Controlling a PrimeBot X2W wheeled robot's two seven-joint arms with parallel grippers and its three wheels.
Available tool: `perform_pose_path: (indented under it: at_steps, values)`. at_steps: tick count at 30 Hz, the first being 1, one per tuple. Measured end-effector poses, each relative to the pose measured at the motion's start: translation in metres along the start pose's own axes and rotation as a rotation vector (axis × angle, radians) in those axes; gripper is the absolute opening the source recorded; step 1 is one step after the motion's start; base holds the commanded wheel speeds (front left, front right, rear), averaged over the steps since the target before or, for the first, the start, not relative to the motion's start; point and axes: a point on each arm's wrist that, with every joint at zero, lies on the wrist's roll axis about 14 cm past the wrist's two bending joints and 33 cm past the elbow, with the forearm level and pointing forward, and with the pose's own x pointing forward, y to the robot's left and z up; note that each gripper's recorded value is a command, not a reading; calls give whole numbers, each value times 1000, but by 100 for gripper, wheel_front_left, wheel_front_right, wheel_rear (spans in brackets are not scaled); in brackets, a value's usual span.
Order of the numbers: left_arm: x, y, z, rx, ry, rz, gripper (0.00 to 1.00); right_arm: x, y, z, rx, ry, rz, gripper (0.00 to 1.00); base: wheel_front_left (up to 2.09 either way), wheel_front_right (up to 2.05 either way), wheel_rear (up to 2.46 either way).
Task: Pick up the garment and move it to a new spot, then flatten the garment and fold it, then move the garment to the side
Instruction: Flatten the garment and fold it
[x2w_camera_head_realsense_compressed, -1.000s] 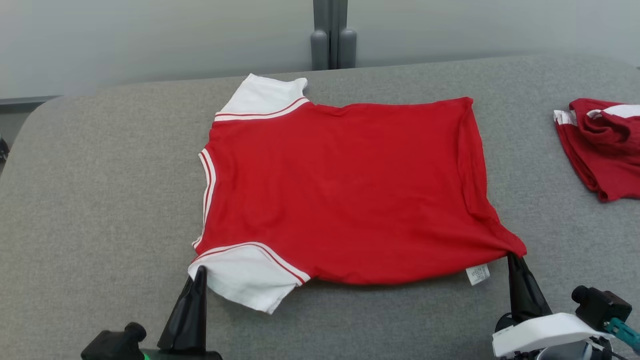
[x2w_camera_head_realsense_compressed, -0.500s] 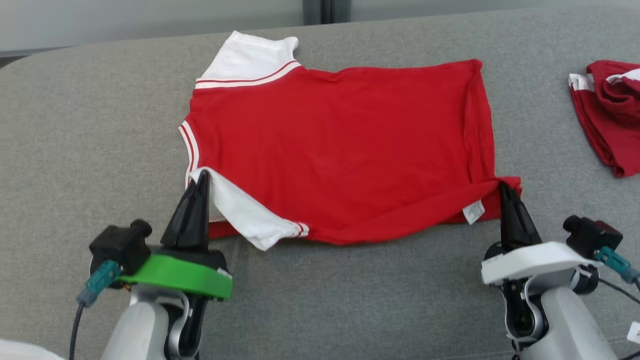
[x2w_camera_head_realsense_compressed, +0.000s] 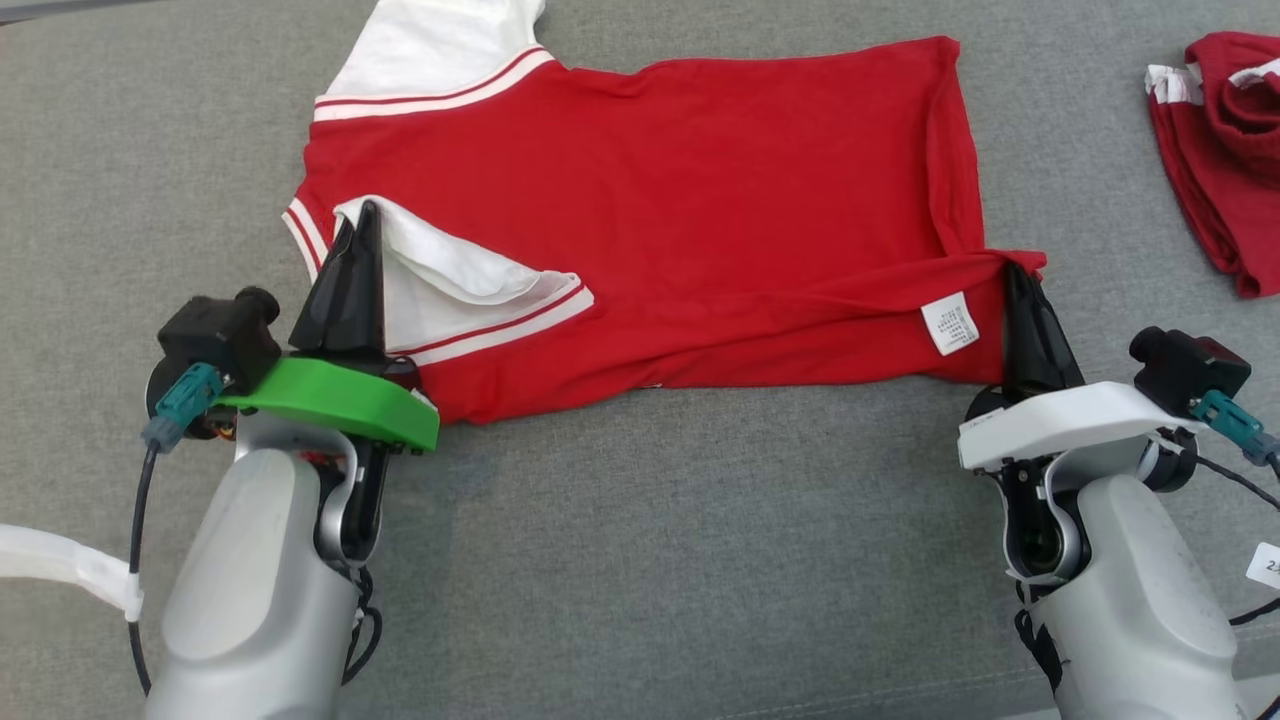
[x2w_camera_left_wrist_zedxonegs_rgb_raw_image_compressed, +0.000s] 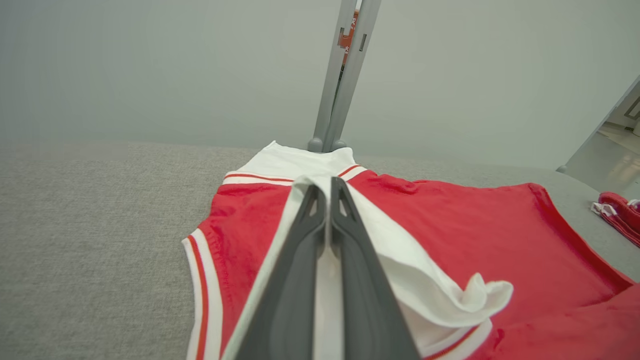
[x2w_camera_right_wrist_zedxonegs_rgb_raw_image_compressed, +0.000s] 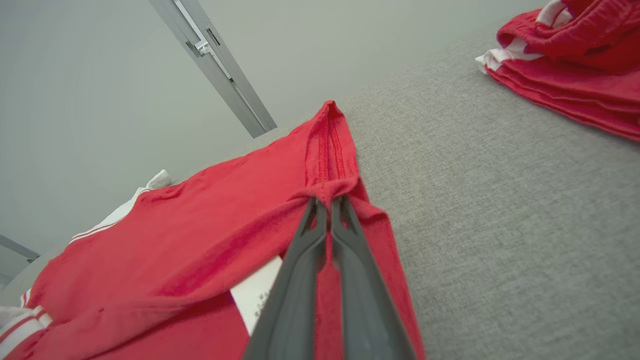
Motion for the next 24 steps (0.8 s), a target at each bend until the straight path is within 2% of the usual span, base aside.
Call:
perform_pose_path:
  at_steps: [5, 8, 9, 10, 11, 12, 13, 19, 24]
  values:
    - [15, -4, 2, 10, -8, -16, 0, 1, -1, -5, 2, 16, -2, 2, 0, 0, 0]
    - [23, -4, 7, 20, -18, -17, 0, 3, 1, -4, 1, 12, 5, 47, 0, 0, 0]
    - [25, -3, 11, 24, -30, -14, 0, 3, 2, -4, 0, 12, 7, 79, 0, 0, 0]
    - [28, -2, 14, 26, -39, -10, 0, 4, 2, -4, 0, 13, 8, 100, 0, 0, 0]
    - [30, 0, 18, 29, -50, -3, 0, 4, 2, -3, -3, 12, 8, 100, 0, 0, 0]
    - [32, 2, 21, 38, -58, 1, 44, 5, 3, -3, -14, 13, 12, 100, 0, 0, 0]
    - [33, 2, 22, 42, -62, 3, 100, 5, 3, -3, -17, 11, 13, 100, 0, 0, 0]
    - [33, -2, 38, 31, -120, 5, 100, 6, 5, 14, -81, -34, 30, 100, 0, 0, 0]
    - [10, 3, 45, 18, -152, 37, 100, -8, 4, 23, -150, -57, 35, 100, 0, 0, 0]
